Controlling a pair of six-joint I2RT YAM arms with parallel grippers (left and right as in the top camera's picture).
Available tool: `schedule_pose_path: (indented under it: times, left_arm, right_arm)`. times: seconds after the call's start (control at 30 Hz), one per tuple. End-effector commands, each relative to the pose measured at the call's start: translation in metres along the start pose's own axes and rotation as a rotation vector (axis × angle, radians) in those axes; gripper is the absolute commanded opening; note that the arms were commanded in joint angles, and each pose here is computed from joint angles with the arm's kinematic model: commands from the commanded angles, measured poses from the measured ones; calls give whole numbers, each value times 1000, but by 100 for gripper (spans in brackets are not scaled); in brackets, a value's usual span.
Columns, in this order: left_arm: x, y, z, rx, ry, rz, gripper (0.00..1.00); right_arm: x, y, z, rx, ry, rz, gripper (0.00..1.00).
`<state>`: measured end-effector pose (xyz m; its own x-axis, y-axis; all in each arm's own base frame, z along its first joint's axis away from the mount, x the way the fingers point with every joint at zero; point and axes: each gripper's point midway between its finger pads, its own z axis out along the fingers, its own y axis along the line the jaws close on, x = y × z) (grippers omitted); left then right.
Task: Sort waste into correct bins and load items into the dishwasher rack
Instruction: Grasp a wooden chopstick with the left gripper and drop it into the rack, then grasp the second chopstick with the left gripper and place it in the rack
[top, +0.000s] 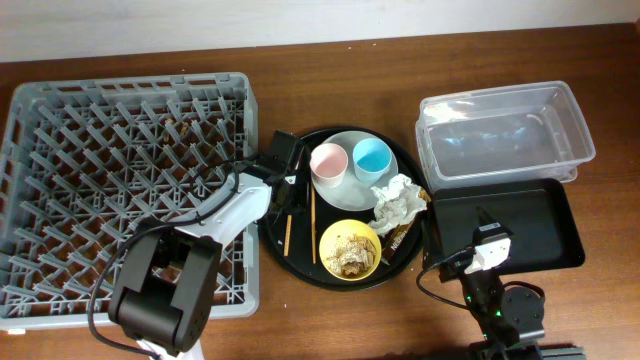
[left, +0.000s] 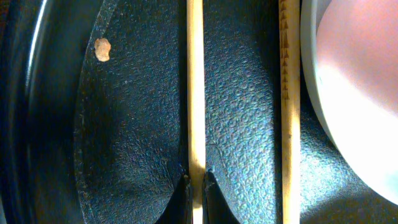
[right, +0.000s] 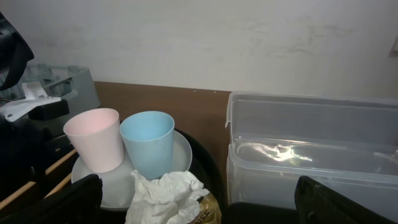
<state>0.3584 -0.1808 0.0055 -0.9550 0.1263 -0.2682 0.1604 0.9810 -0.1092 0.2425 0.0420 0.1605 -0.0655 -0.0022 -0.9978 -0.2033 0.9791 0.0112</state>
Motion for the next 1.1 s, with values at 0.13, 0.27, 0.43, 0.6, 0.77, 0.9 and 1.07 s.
schedule_pose_path:
  times: [0.13,0.27,0.43,0.6,0.77,0.9,1.07]
  left_arm:
    - [-44,-12,-96,37,-206,-2,1]
    - [-51,50,-157,-130,-287,-56,0]
    - [-33,99,-157,-84,-178,-64,0]
    - [-21,101,-132,-75,-114,-76,0]
    - [-17,97,-93,-32,-34,-113,1]
    - [-16,97,-92,-33,-31,-133,23]
    - [-34,91,-121,-16,-93,-126,40]
  right_arm:
    - [2,3,0,-13,3,3,99]
    - [2,3,0,-13,3,3,99]
    - [2,3,0,-13,3,3,99]
    - [2,3,0,-13,3,3,99]
    - [2,3,0,-13,3,3,99]
    - [2,3,0,-13,3,3,99]
    - [2,3,0,-13,3,3,99]
